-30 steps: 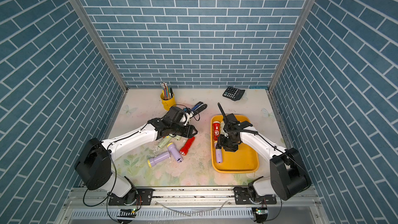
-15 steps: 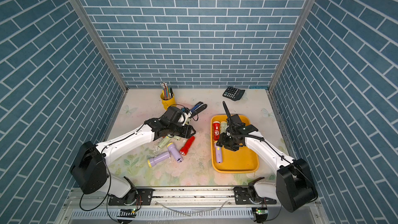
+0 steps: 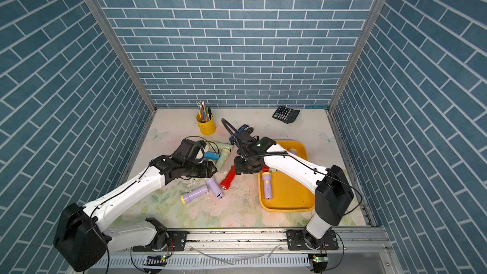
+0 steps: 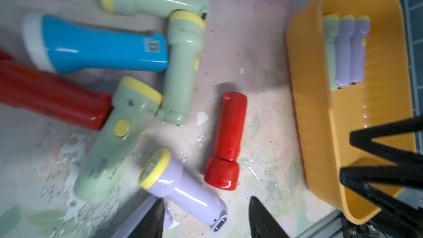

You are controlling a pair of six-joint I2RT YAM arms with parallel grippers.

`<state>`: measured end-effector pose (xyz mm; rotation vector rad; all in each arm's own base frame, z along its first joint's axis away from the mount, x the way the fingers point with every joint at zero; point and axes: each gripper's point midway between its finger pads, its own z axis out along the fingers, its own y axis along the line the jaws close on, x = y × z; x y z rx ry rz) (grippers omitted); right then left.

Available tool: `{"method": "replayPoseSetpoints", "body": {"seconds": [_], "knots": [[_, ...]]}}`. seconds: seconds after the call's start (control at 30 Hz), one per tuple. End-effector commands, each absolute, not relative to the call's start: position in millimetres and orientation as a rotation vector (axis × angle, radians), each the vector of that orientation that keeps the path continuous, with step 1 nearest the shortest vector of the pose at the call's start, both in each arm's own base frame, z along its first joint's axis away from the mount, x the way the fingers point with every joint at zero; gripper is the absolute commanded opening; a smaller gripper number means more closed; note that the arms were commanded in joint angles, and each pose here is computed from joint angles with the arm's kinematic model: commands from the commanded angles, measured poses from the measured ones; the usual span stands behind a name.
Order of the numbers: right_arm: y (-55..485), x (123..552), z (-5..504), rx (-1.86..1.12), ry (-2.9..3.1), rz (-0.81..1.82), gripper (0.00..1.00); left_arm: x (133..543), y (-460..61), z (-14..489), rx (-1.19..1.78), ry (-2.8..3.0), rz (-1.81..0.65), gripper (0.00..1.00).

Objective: Put the flashlights into the storage boxes
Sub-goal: Pick up the flashlight from the center of the board.

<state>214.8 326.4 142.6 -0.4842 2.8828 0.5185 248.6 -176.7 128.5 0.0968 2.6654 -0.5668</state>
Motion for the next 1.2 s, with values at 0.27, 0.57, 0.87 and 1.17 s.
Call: {"method": "replayPoseSetpoints", "body": {"seconds": [0.27,0.57,0.87,1.17], "knots": [[411.9,190.3,124.1,-0.755,2.877,0.425,0.57,213.5,-102.3,95.7,-0.436,2.708,-0.565,0.59],[423.4,175.1,91.8,-0.892,2.977,0.331,0.57,211.0,-84.8,96.8,-0.579,2.630,-0.646,0.59],[436.5,166.6,68.6,-0.956,3.016,0.379,0.53,213.4,-85.5,94.6,-0.587,2.618,-0.659,0.59],[440.5,164.6,51.8,-0.994,3.037,0.383,0.49,215.0,-86.6,94.1,-0.580,2.612,-0.667,0.59]]}}
